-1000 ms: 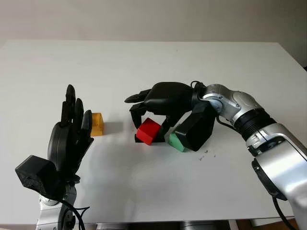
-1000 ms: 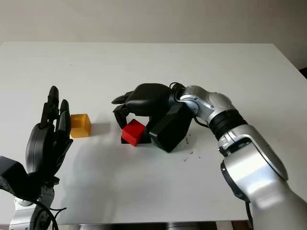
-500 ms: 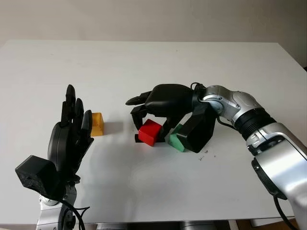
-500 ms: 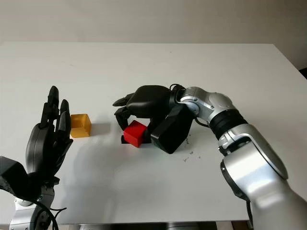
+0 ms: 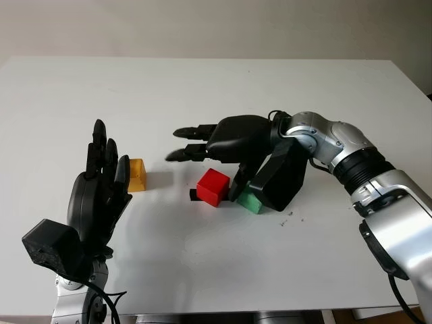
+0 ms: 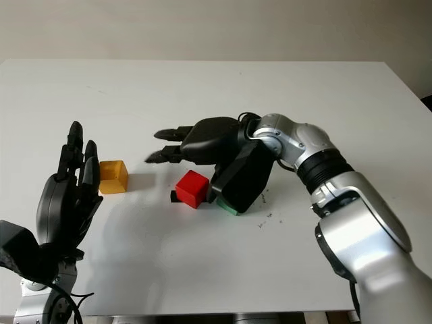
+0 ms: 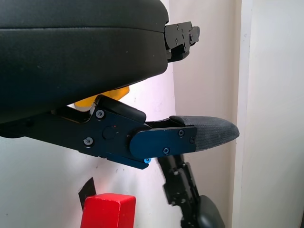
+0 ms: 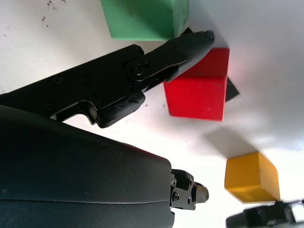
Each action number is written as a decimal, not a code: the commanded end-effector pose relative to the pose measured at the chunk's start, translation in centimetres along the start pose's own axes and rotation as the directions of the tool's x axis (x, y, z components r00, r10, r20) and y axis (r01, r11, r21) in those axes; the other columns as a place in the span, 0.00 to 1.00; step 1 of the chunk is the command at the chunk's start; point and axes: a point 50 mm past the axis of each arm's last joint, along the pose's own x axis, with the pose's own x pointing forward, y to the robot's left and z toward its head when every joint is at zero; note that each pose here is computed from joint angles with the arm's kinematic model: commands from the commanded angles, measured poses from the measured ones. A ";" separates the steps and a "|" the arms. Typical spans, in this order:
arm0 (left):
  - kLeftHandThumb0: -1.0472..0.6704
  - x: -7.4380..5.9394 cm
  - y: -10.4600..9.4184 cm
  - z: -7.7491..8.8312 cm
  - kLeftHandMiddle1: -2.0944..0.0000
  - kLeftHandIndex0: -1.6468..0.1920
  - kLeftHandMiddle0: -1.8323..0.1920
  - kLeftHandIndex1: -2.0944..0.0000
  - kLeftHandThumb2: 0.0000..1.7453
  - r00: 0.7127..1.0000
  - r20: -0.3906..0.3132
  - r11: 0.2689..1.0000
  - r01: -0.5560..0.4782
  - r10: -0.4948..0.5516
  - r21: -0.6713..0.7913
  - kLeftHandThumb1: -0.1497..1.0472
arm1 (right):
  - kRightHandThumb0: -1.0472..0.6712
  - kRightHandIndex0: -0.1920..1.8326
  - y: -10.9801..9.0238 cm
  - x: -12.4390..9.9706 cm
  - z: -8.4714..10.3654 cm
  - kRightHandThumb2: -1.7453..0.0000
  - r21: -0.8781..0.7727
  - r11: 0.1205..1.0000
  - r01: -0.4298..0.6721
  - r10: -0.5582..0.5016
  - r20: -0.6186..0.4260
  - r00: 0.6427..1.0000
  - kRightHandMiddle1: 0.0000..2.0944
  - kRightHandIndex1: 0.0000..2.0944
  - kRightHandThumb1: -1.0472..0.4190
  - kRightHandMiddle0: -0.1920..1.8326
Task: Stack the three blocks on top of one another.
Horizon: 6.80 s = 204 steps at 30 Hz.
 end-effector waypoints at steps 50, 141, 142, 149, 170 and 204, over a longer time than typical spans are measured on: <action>0.19 1.0 0.8 0.9 0.97 0.97 0.97 0.97 0.26 0.998 0.033 0.997 0.044 -0.047 0.069 1.00 | 0.16 0.00 12.2 -7.1 2.8 0.55 0.631 -0.359 0.688 -0.311 -0.776 0.549 0.00 0.00 0.00 0.00; 0.33 8.2 3.9 5.4 0.97 0.78 0.74 0.26 0.05 0.922 -0.298 -0.370 0.193 -0.249 0.909 1.00 | 0.20 0.00 11.8 -8.0 2.3 0.63 0.584 -0.407 0.702 -0.312 -0.811 0.495 0.00 0.00 0.00 0.00; 0.35 8.2 3.9 5.4 0.97 0.78 0.74 0.26 0.05 0.922 -0.287 -0.371 0.180 -0.259 0.911 1.00 | 0.20 0.00 11.8 -8.0 2.3 0.63 0.584 -0.407 0.702 -0.311 -0.812 0.494 0.00 0.00 0.00 0.00; 0.38 8.0 2.5 7.3 0.97 0.76 0.73 0.36 0.03 0.908 -0.219 -0.350 0.087 -0.357 0.933 1.00 | 0.20 0.00 11.8 -8.0 2.4 0.63 0.587 -0.411 0.698 -0.314 -0.810 0.496 0.00 0.00 0.00 0.00; 0.34 12.3 -3.5 16.0 0.96 0.75 0.71 0.27 0.04 0.770 -0.165 -0.133 0.105 -0.617 0.985 0.99 | 0.22 0.00 12.1 -7.6 2.7 0.63 0.595 -0.394 0.700 -0.304 -0.804 0.512 0.00 0.00 0.00 0.00; 0.36 12.5 -8.6 13.2 0.95 0.76 0.73 0.23 0.04 0.629 -0.408 -0.218 0.359 -0.662 0.907 1.00 | 0.22 0.00 11.8 -6.9 3.4 0.64 0.584 -0.403 0.705 -0.305 -0.812 0.497 0.00 0.00 0.00 0.00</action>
